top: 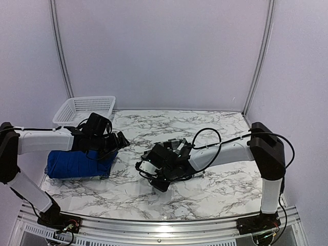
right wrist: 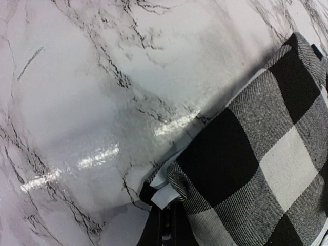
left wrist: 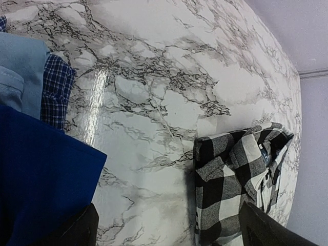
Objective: Fold and stack the mixed laundry pile
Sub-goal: Pick up the square-folded shirt from the center of the board, then pass from the right arm to the left
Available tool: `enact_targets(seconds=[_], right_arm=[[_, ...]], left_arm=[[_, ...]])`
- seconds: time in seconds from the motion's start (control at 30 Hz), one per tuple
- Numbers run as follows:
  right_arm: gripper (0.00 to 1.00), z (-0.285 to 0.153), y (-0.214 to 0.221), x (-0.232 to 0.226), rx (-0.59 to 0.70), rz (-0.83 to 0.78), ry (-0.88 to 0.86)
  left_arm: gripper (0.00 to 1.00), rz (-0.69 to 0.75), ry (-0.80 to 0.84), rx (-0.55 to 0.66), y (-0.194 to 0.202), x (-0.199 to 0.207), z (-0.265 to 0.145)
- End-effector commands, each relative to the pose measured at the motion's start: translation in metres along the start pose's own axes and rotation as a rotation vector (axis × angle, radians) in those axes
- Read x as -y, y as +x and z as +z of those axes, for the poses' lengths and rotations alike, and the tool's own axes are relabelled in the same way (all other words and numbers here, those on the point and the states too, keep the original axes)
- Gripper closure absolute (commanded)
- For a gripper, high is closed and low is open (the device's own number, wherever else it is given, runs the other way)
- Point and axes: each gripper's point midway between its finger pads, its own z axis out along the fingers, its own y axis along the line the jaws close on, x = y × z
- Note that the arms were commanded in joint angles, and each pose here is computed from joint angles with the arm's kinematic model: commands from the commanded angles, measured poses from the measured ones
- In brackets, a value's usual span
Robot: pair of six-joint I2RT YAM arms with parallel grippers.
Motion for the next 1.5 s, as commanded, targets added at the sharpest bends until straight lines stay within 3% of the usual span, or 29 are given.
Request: enact_targets(seconds=[0.0, 0.17, 0.5, 0.67, 1.0, 1.07, 1.23, 1.37, 1.47], right_arm=[[1.0, -0.043, -0.029, 0.024, 0.144, 0.149, -0.075], [1.0, -0.067, -0.046, 0.046, 0.264, 0.244, -0.108], [1.0, -0.074, -0.062, 0.054, 0.309, 0.27, -0.119], [1.0, -0.076, -0.07, 0.056, 0.321, 0.274, -0.117], [1.0, -0.08, -0.088, 0.054, 0.358, 0.268, -0.146], [1.0, -0.08, -0.089, 0.055, 0.357, 0.267, -0.145], [1.0, -0.078, -0.087, 0.053, 0.35, 0.268, -0.149], [1.0, -0.094, -0.093, 0.051, 0.388, 0.263, -0.162], [0.9, -0.111, -0.098, 0.052, 0.42, 0.269, -0.166]], left_arm=[[0.01, -0.01, 0.02, -0.027, -0.001, 0.009, 0.004], [0.01, -0.034, 0.089, -0.02, -0.007, 0.038, 0.001], [0.01, -0.187, 0.203, -0.088, 0.019, 0.086, 0.044], [0.01, -0.271, 0.206, -0.131, 0.044, 0.089, 0.07], [0.02, -0.245, 0.259, -0.225, 0.075, 0.109, 0.114], [0.09, -0.235, 0.288, -0.248, 0.081, 0.112, 0.119], [0.44, -0.186, 0.339, -0.243, 0.08, 0.115, 0.117], [0.98, -0.108, 0.364, -0.224, 0.073, 0.118, 0.108], [1.0, -0.07, 0.32, -0.254, 0.074, 0.111, 0.107]])
